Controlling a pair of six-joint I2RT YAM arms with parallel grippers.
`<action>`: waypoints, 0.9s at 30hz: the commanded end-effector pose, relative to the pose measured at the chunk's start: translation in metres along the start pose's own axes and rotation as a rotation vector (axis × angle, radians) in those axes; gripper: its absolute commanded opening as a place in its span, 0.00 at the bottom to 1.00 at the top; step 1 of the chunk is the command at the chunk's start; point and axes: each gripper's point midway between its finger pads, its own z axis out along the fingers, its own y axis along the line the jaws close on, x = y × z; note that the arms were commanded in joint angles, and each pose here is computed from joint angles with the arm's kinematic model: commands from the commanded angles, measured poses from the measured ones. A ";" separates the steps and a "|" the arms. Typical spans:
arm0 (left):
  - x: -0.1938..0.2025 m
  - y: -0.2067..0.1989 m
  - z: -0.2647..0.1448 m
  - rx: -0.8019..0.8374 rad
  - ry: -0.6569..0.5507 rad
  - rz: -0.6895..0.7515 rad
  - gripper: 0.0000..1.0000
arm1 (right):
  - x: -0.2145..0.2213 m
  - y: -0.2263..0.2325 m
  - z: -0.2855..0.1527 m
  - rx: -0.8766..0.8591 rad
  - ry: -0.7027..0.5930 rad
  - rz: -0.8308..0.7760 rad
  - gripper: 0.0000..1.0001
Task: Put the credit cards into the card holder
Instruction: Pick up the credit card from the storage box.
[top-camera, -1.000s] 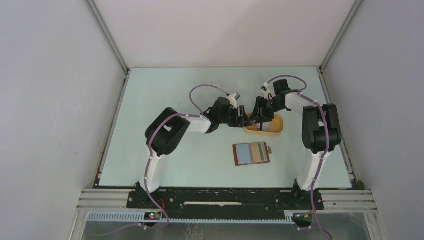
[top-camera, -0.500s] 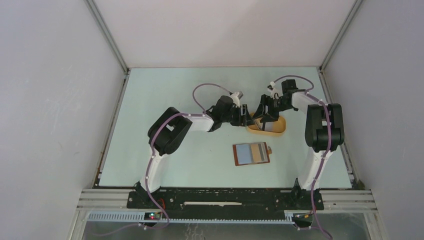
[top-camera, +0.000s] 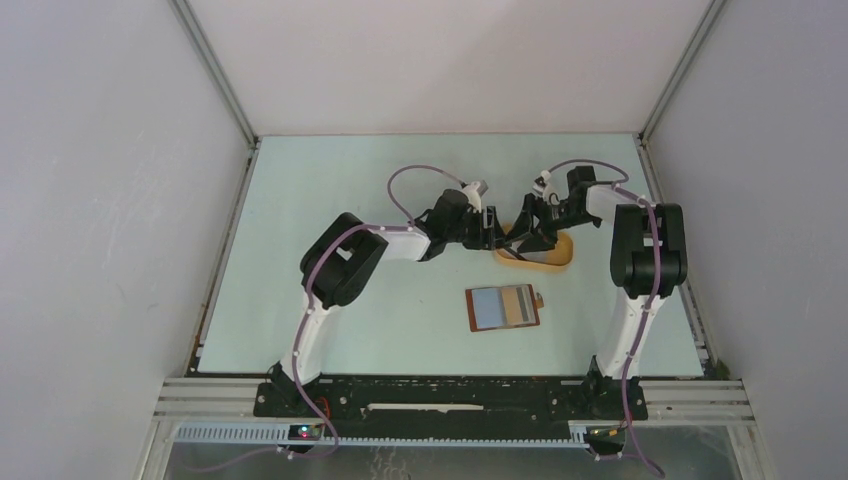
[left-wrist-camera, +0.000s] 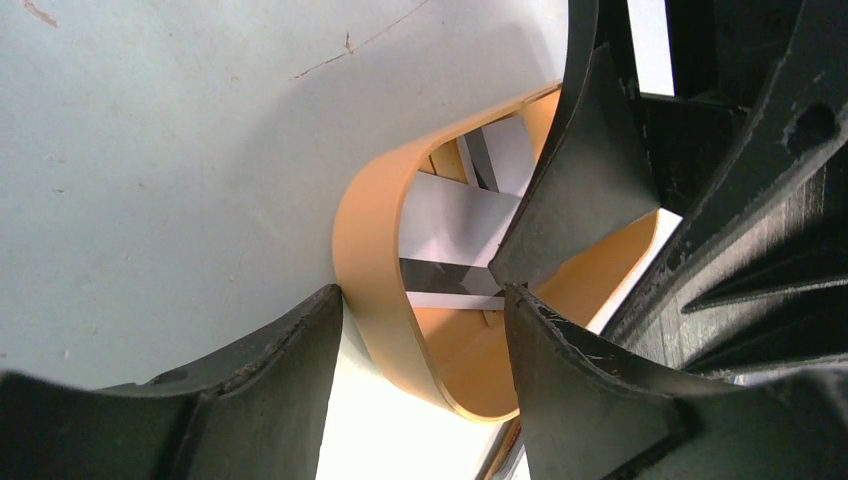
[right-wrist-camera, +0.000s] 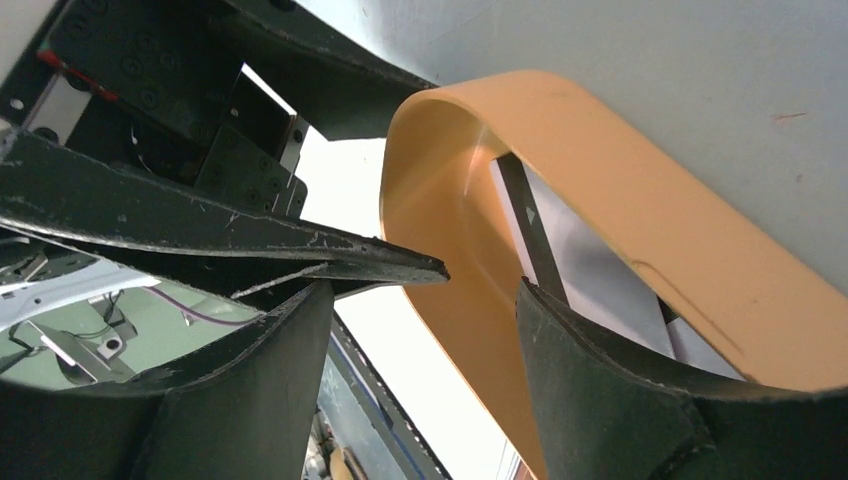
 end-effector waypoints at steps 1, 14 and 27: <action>-0.012 -0.006 0.005 0.013 -0.028 0.013 0.66 | -0.007 0.016 -0.009 -0.023 -0.009 -0.081 0.76; -0.014 -0.006 -0.017 0.008 -0.079 0.024 0.57 | -0.020 0.000 -0.058 0.346 -0.120 -0.278 0.63; 0.005 0.007 -0.039 -0.105 -0.135 -0.103 0.40 | -0.005 -0.049 -0.044 0.646 -0.106 -0.218 0.71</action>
